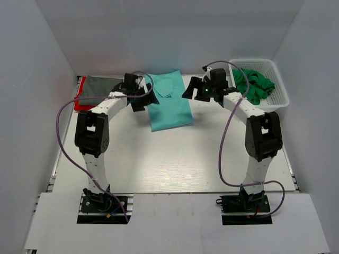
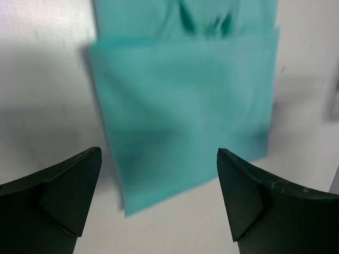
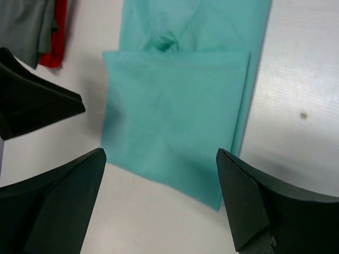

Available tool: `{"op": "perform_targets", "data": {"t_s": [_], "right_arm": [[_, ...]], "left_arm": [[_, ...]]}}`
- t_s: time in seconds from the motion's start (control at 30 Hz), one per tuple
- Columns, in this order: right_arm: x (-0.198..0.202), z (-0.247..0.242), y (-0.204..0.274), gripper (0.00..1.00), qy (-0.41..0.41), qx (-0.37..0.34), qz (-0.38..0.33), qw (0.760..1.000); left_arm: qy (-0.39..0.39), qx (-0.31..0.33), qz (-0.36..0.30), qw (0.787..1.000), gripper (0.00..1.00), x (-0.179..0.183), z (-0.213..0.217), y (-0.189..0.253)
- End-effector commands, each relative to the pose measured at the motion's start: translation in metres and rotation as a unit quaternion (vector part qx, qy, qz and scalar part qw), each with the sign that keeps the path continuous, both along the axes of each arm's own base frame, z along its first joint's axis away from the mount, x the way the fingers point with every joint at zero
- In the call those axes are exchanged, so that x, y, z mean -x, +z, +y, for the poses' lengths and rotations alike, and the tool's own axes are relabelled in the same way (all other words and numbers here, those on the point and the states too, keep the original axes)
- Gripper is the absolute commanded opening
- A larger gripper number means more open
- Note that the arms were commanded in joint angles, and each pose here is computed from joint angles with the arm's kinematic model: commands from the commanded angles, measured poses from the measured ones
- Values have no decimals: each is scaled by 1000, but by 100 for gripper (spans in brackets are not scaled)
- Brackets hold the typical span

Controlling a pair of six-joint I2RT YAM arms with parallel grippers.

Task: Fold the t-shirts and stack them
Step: Grab one side of the 2/3 rectangular tshirt with both arms

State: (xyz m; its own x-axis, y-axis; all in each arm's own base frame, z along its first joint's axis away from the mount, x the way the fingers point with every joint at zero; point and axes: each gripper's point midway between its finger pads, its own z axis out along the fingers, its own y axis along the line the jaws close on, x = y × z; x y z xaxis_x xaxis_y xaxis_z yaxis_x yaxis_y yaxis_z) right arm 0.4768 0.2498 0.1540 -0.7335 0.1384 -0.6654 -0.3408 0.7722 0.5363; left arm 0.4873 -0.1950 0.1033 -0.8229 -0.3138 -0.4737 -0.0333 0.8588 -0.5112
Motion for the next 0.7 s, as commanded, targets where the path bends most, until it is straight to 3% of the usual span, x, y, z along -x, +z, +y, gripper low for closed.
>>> {"op": "perform_targets", "data": {"t_s": [0.0,0.13,0.27,0.3,0.43,0.67], "right_arm": [[31,-7,-19,90,9,7,36,999],[54,-13,-57,90,7,15,102,995],[62,-10,-80,90,11,9,144,990],[63,-9,-86,90,6,8,157,988],[70,-12,-101,70,1,6,182,983],[77,-11,-119,46,0,-1,218,976]], "left_arm": [[-37,31,11,999,100,48,-11,16],[-46,29,45,998,100,87,-11,-14],[-49,14,78,996,100,101,-13,-31],[-51,7,82,995,96,103,-15,-37],[-43,-9,102,994,74,110,-9,-55],[-37,-17,105,994,60,107,-7,-69]]}}
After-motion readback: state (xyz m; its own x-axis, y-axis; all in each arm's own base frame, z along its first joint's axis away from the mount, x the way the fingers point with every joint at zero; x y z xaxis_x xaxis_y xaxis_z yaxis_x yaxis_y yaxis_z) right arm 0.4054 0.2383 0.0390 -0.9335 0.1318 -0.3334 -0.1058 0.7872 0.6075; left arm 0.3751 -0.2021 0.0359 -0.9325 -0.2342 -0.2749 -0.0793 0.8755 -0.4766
